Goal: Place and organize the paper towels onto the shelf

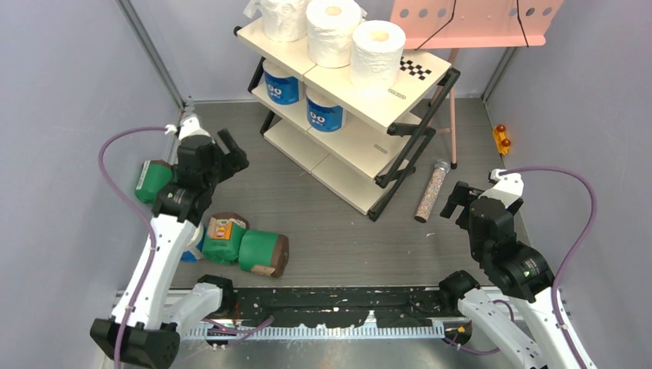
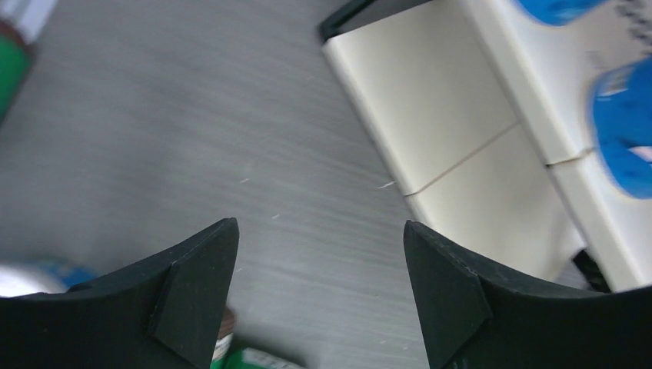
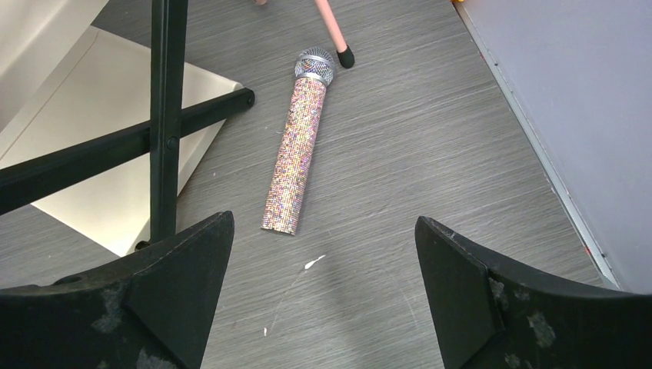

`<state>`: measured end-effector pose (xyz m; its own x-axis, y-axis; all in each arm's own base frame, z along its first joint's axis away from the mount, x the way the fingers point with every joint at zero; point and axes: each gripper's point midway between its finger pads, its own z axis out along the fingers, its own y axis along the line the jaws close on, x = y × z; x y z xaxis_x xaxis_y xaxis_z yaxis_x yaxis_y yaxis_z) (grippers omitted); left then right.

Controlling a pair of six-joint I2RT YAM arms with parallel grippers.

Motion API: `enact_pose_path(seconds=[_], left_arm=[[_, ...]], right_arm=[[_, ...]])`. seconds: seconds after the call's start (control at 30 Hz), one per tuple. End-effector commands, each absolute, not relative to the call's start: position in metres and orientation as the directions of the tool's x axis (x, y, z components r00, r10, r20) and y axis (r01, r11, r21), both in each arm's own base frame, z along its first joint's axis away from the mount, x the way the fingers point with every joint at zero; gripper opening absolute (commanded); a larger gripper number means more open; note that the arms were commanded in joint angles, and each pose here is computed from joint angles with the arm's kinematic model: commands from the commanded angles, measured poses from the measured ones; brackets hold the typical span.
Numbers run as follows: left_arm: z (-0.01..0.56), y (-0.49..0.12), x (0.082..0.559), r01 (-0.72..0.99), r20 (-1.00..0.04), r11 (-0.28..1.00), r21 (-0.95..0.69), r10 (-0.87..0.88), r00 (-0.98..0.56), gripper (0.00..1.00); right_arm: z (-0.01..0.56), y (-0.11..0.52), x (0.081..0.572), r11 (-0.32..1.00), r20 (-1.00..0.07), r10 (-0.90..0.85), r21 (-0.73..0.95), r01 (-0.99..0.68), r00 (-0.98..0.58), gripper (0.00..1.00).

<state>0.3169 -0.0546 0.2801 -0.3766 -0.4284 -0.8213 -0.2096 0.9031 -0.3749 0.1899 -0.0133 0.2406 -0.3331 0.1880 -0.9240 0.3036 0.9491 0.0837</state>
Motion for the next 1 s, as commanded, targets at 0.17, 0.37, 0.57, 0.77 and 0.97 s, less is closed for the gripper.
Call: enact_pose_path(seconds=[0.17, 0.37, 0.57, 0.77, 0.97], left_arm=[[0.231, 0.032, 0.245, -0.451, -0.830, 0.885, -0.120, -0.338, -0.444, 0.83], [0.206, 0.068, 0.219, -0.577, -0.798, 0.817, -0.008, -0.353, -0.489, 0.81], [0.197, 0.099, 0.200, -0.703, -0.781, 0.710, -0.038, -0.460, -0.422, 0.80], [0.197, 0.131, 0.181, -0.816, -0.777, 0.576, -0.053, -0.537, -0.329, 0.79], [0.210, 0.161, 0.152, -0.920, -0.810, 0.383, -0.076, -0.562, -0.167, 0.74]], right_arm=[[0.245, -0.008, 0.197, 0.954, -0.929, 0.187, 0.094, 0.285, -0.319, 0.95], [0.240, 0.001, 0.202, 0.965, -0.921, 0.170, 0.083, 0.248, -0.352, 0.95], [0.234, 0.011, 0.208, 0.977, -0.909, 0.143, 0.066, 0.203, -0.393, 0.95], [0.230, 0.024, 0.212, 0.988, -0.900, 0.118, 0.066, 0.138, -0.420, 0.95], [0.231, 0.029, 0.212, 0.991, -0.901, 0.117, 0.078, 0.110, -0.418, 0.95]])
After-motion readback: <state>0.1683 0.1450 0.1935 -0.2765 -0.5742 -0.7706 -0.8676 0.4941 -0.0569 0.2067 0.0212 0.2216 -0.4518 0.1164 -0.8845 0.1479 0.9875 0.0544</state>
